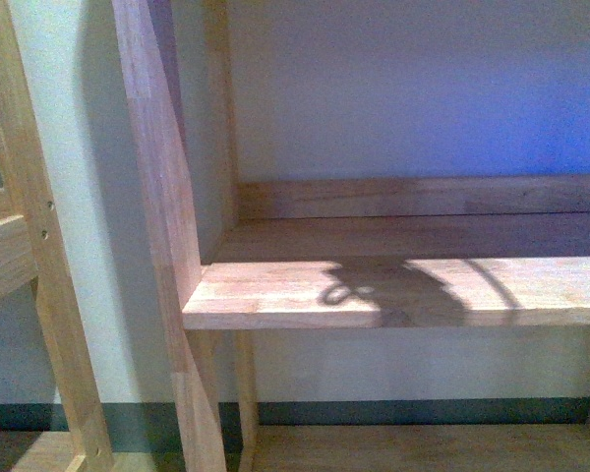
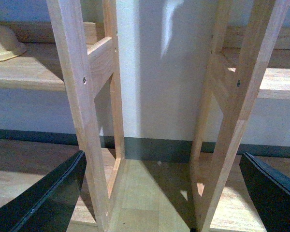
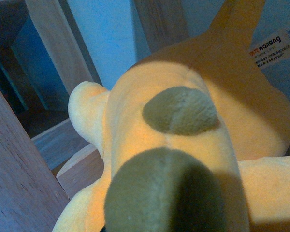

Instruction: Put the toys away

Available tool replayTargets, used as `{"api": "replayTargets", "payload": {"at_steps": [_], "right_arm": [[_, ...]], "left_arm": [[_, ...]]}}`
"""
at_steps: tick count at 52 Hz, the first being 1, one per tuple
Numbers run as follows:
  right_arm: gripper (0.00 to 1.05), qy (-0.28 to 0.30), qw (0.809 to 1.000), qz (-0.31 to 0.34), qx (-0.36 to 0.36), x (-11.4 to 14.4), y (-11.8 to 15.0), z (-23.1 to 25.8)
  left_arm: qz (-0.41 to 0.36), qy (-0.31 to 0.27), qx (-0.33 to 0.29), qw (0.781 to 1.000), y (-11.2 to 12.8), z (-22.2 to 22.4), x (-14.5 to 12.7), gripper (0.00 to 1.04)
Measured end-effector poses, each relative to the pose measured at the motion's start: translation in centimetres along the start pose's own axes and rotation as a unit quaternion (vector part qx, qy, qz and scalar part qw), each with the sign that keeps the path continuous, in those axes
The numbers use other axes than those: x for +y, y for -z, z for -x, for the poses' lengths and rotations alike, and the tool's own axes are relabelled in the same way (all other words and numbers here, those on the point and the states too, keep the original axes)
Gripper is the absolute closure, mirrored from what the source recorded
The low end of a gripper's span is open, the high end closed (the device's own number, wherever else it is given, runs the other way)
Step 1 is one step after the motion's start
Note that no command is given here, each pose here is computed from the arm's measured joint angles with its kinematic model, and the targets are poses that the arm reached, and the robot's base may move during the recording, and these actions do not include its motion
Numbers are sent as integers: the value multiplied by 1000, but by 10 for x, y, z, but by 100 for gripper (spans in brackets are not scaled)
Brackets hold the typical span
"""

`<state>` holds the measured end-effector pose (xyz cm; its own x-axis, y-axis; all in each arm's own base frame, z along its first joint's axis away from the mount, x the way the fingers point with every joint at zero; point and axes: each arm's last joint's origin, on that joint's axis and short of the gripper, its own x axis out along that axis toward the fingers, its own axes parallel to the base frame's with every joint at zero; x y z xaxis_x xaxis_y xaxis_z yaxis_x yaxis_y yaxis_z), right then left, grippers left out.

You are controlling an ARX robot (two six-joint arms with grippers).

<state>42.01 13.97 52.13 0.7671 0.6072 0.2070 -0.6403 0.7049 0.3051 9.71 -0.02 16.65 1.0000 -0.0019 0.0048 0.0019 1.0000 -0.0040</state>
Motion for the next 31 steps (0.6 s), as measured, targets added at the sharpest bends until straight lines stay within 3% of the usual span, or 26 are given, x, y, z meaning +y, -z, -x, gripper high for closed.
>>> {"api": "replayTargets", "payload": {"at_steps": [17, 20, 21, 27, 31], "right_arm": [[94, -10, 1000, -1, 0, -1, 1, -2], [81, -9, 1000, -2, 0, -1, 2, -2], [70, -8, 1000, -1, -1, -1, 1, -2], [45, -2, 1000, 3, -10, -4, 2, -2], [35, -1, 1000, 4, -11, -3, 1, 1]], "left_arm": [[0, 0, 0, 1000, 0, 0, 0, 6], [0, 0, 0, 1000, 0, 0, 0, 6], [0, 0, 0, 1000, 0, 0, 0, 6], [0, 0, 0, 1000, 0, 0, 0, 6], [0, 0, 0, 1000, 0, 0, 0, 6]]}}
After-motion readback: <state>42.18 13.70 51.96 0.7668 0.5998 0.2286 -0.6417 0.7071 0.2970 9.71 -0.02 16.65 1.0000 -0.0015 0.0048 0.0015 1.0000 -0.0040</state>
